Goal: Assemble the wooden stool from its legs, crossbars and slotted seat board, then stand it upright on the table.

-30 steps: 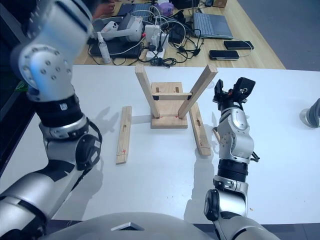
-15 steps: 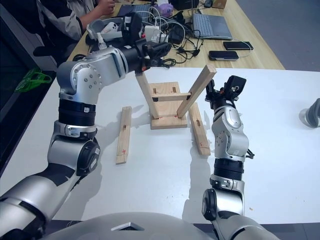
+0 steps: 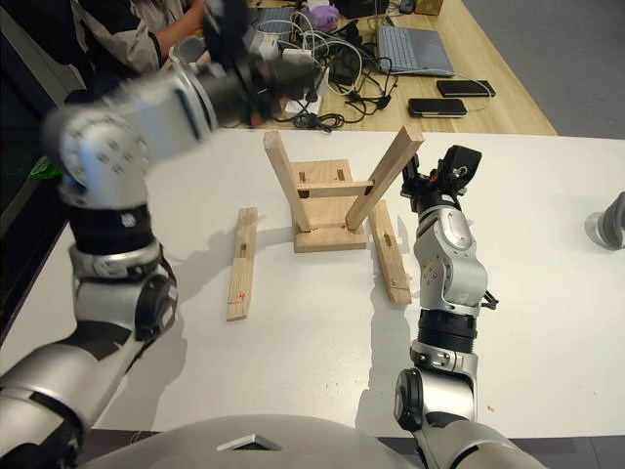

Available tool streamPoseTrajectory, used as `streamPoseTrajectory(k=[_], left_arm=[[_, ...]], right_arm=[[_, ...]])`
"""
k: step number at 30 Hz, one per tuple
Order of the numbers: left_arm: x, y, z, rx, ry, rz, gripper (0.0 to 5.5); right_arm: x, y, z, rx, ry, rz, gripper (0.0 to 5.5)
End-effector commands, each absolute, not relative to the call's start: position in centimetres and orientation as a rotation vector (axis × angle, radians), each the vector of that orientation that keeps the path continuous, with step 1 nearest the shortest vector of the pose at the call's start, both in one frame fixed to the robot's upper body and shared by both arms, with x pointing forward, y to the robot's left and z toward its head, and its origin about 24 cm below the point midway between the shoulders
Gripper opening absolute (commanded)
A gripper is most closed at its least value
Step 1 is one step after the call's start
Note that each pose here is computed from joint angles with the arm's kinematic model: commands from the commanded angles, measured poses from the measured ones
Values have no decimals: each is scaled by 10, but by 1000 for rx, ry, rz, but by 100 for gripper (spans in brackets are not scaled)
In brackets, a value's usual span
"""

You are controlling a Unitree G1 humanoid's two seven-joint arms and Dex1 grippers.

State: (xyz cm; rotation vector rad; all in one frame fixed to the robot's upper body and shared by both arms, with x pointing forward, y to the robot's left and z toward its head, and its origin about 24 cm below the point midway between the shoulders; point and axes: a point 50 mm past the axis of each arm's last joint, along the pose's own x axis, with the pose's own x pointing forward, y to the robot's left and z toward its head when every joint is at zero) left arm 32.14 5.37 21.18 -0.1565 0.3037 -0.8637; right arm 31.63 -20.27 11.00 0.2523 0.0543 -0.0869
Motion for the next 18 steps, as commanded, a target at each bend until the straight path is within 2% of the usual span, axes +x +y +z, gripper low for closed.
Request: streamPoseTrajectory(k=[1,4,7,9,11,13,15,18], left_arm=[[326,58,190,-204,379,-782,248],[330,58,217,-303,261,-779,248],[327,58,263,-388,97,-811,248],[319,65,298,-455,-28,-862,248],[316,83,319,-517,-109,-857,248],[325,107,313,-505,-101,-764,248],[342,130,287,-396,-9,-618,248],[367,144,241,-212,152,-490,248]], right_arm=[[317,-203,114,251,54,-81,315],[317,-203,114,253,52,-83,315],[316,-208,117,243,39,-94,315],[314,-223,124,220,1,-135,315],[312,-243,140,208,-72,-181,315],[310,-258,158,200,-141,-199,315],[310,-267,177,221,-209,-177,315],[312,-266,196,271,-270,-119,315]])
